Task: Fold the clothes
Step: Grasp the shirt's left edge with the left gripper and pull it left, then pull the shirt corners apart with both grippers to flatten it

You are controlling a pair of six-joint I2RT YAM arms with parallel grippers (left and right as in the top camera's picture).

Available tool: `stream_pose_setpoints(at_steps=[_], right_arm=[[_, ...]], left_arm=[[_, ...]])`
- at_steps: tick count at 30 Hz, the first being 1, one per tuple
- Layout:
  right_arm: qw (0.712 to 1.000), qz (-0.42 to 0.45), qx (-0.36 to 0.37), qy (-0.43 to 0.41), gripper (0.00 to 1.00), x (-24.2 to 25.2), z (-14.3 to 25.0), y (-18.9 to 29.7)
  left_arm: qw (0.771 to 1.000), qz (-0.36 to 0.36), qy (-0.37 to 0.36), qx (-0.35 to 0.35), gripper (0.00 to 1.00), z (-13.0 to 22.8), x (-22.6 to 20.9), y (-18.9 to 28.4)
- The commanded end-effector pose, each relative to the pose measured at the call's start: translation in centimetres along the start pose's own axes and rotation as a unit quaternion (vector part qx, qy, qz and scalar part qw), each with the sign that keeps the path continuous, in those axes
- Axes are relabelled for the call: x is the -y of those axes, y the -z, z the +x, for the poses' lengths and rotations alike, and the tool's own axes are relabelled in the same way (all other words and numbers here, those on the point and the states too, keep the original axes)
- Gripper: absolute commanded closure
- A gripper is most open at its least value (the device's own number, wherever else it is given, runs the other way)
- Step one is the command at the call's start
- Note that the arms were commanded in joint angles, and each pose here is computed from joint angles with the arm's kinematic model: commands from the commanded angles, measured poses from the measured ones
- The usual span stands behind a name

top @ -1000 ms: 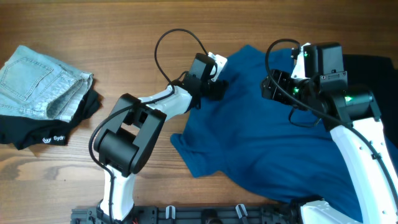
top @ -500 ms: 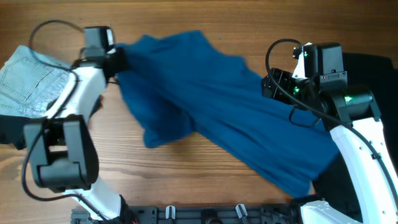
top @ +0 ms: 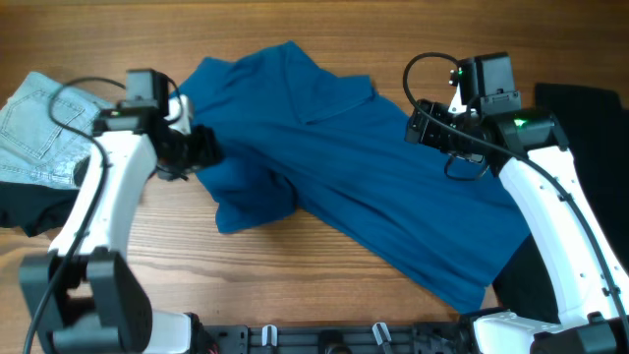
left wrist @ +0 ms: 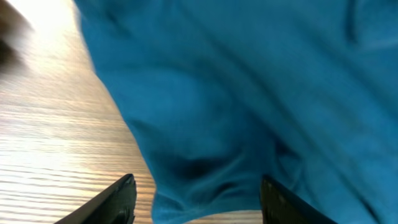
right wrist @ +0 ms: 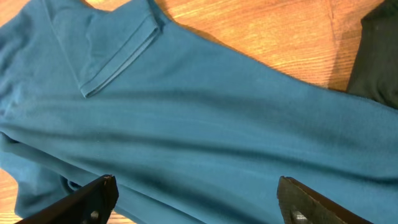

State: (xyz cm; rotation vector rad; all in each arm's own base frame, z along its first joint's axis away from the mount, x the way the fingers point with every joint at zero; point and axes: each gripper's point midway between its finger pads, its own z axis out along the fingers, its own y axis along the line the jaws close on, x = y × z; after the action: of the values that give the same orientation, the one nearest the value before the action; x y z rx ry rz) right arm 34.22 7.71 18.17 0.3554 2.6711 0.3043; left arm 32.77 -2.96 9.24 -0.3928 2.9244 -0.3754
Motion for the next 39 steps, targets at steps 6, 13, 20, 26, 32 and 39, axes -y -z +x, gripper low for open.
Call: stream_pose_setpoints(at_steps=[6, 13, 20, 26, 32, 39], right_arm=[[0.998, 0.043, 0.039, -0.002, 0.07, 1.3, -1.7, 0.4], [0.997, 0.058, 0.051, -0.003, 0.07, 1.8, -2.2, 0.5], [0.997, 0.075, 0.017, -0.003, 0.08, 2.3, -1.7, -2.3], [0.998, -0.006, -0.052, 0.017, 0.17, -0.7, -0.7, -8.3], [0.998, -0.04, -0.005, 0.051, 0.14, -2.1, -2.2, -5.2], [0.999, -0.041, -0.018, 0.027, 0.12, -1.9, -1.2, -3.7]], left_arm=[[0.99, -0.049, 0.036, -0.124, 0.45, 6.7, -2.0, -7.7], [0.929, -0.292, 0.17, -0.153, 0.96, 9.8, -14.0, -2.9], [0.887, -0.185, 0.417, -0.077, 0.96, 10.4, -21.2, 2.4], [0.924, -0.042, 0.379, -0.028, 0.29, 7.3, -17.3, 3.5], [0.981, 0.134, 0.095, 0.1, 0.27, -0.3, -3.4, 9.1], [0.961, 0.118, -0.098, 0.228, 0.02, -6.5, 7.7, 7.7]])
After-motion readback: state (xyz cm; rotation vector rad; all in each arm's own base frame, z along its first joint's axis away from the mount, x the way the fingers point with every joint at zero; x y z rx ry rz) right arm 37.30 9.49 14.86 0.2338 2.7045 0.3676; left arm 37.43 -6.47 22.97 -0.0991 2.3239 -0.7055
